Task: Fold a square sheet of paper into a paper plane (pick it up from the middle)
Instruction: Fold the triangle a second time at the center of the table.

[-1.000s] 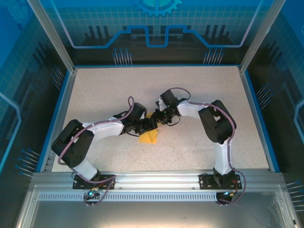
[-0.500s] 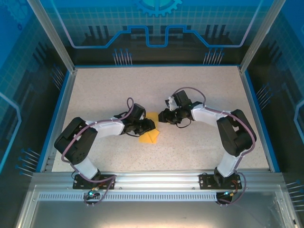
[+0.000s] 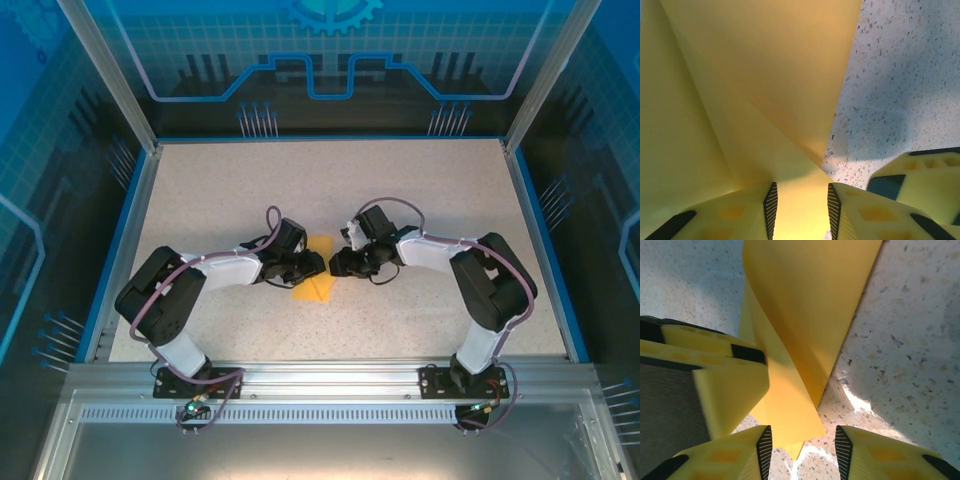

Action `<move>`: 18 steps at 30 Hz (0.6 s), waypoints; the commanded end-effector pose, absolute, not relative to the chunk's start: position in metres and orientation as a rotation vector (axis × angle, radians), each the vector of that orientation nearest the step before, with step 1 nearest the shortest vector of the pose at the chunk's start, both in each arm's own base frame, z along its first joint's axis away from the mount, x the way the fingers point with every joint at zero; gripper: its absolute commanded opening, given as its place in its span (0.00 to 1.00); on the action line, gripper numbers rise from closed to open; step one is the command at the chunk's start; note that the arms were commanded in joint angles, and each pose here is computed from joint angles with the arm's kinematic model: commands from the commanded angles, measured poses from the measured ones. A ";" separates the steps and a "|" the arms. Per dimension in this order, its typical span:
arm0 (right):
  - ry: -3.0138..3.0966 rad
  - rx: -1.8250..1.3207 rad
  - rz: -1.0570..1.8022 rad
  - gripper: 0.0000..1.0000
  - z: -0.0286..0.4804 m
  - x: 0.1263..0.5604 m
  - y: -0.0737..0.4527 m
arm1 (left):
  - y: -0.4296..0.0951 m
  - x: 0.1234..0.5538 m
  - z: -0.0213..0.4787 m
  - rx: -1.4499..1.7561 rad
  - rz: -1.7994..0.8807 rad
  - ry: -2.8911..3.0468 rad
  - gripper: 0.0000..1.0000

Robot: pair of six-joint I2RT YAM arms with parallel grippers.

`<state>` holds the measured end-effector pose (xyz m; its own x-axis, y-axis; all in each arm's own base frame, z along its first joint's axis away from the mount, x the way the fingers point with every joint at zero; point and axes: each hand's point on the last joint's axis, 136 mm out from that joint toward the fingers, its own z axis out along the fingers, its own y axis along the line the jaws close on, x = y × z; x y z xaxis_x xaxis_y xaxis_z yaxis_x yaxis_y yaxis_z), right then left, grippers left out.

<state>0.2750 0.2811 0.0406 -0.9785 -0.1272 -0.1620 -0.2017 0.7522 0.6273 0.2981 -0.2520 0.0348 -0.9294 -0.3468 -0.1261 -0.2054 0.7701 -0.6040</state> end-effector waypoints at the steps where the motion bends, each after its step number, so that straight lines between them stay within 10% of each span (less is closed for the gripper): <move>1: 2.877 -0.281 1.032 0.42 0.031 0.267 0.285 | -0.246 0.299 0.035 -0.460 -0.864 2.737 0.36; 18: 2.868 -0.281 1.090 0.34 0.027 0.268 0.298 | -0.246 0.299 0.042 -0.455 -0.877 2.721 0.35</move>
